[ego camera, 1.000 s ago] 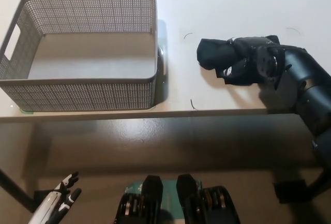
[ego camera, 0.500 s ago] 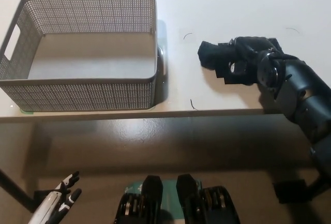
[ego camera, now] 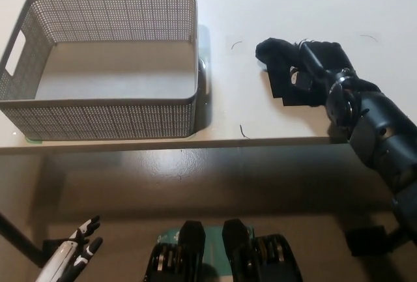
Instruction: Use the right hand to pick up the pencil case on the right hand side and put it into a grey container on the left side
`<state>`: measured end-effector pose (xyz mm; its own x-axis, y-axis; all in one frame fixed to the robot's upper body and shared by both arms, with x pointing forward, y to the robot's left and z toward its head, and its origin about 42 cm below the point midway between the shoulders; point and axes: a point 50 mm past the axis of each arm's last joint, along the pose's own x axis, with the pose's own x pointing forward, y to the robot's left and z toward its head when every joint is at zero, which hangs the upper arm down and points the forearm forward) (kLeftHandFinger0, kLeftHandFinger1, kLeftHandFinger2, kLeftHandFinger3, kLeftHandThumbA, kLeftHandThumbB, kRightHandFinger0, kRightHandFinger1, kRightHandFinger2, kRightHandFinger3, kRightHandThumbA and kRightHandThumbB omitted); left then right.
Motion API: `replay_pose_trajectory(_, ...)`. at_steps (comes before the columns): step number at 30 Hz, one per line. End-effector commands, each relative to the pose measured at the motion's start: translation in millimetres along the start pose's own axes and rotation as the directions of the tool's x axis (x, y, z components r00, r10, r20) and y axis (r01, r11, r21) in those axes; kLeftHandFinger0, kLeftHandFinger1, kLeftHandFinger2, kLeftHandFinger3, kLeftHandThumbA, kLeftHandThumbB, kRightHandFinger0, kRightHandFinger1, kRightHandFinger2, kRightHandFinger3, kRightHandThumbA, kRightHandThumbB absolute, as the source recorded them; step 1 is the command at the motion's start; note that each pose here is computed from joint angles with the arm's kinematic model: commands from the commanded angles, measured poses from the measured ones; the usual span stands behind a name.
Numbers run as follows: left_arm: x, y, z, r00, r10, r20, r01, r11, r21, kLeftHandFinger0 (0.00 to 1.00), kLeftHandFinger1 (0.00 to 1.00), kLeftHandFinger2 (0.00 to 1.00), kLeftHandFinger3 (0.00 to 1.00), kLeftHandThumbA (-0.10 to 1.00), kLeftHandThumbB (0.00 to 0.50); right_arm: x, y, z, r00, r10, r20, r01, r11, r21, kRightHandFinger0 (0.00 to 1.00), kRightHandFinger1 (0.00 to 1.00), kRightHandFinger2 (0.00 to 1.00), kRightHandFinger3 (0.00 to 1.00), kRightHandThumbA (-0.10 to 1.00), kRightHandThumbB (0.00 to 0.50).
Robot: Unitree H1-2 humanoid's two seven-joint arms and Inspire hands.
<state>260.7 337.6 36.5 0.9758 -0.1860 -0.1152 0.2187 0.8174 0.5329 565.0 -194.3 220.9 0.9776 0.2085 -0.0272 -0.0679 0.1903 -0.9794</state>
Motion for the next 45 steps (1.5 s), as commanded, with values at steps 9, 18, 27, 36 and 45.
replay_pose_trajectory(9,5.3,15.7,6.2,0.998,0.019,0.062,-0.019,1.0,0.011,1.0,1.0,1.0,1.0,1.0,0.337,16.2,-75.6,26.1,0.942,-0.288,0.171,0.273,0.956,0.104,0.0,0.35,0.73,0.72,-0.1,0.186)
replay_pose_trajectory(18,0.9,12.7,0.4,0.999,0.017,0.043,-0.017,1.0,0.009,1.0,1.0,1.0,1.0,1.0,0.319,24.3,-139.2,72.2,0.87,-0.4,0.288,0.364,0.915,0.172,0.0,0.35,0.74,0.81,-0.1,0.178)
replay_pose_trajectory(27,-3.3,9.1,-4.7,0.999,0.011,0.032,-0.012,1.0,0.011,1.0,1.0,1.0,1.0,1.0,0.291,17.3,-185.9,133.2,0.778,-0.481,0.405,0.43,0.877,0.216,0.0,0.42,0.83,0.75,-0.1,0.191)
replay_pose_trajectory(36,-12.7,3.5,-9.5,1.0,0.001,0.005,-0.001,1.0,0.013,1.0,1.0,1.0,1.0,1.0,0.311,3.8,-211.1,207.8,0.704,-0.518,0.486,0.447,0.855,0.263,0.0,0.47,0.86,0.98,-0.1,0.165)
replay_pose_trajectory(45,-10.8,-1.8,-6.8,1.0,-0.006,0.019,0.005,1.0,0.025,1.0,1.0,1.0,1.0,1.0,0.291,-2.8,-189.7,293.5,0.692,-0.5,0.52,0.339,0.862,0.378,0.01,0.47,0.86,0.89,-0.1,0.214)
